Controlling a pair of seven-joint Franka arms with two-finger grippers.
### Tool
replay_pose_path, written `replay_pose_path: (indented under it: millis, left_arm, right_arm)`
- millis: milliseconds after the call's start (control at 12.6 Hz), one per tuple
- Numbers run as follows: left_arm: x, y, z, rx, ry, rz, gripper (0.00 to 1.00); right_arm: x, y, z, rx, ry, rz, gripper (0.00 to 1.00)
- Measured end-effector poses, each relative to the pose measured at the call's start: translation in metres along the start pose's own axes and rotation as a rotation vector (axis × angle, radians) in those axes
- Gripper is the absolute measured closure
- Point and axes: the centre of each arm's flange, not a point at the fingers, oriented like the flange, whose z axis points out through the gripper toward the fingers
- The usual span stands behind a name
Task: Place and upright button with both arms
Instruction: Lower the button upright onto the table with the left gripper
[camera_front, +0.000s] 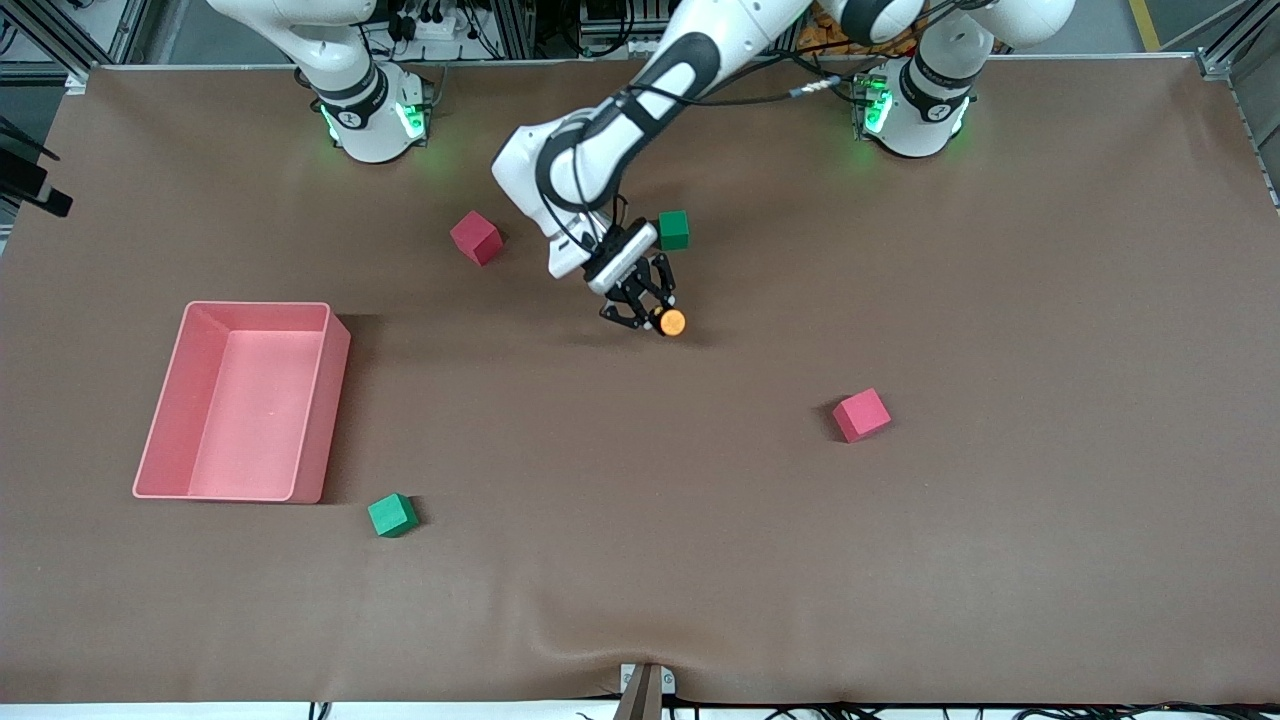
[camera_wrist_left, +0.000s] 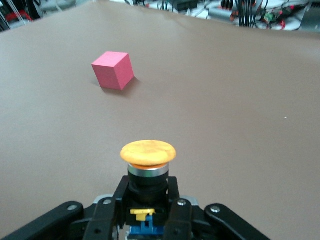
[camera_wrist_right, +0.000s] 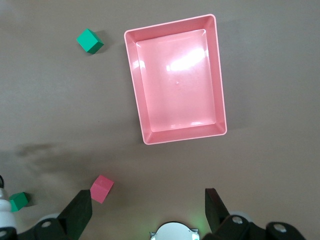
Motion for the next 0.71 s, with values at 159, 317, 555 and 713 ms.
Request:
replay_pose_path:
  millis: [159,317,555,713]
  left_arm:
    - [-0.017,-0.003,0.004,-0.020,0.057,-0.012,0.67]
    - [-0.028,-0.005,0.010,-0.045,0.131,-0.018,0.67]
    - [-0.071,-0.017,0.029,-0.084,0.244,-0.038,0.67]
    - [-0.094,-0.022,0.046,-0.124,0.323,-0.041,0.67]
  right_arm:
    - [0.001,0.008,0.000,0.001,-0.001,0.016,0.00]
    - [0.001,0.010,0.000,0.001,-0.001,0.019,0.00]
    - [0.001,0.010,0.000,0.002,-0.001,0.020,0.00]
    - [0.001,0.010,0.000,0.002,-0.001,0.019,0.00]
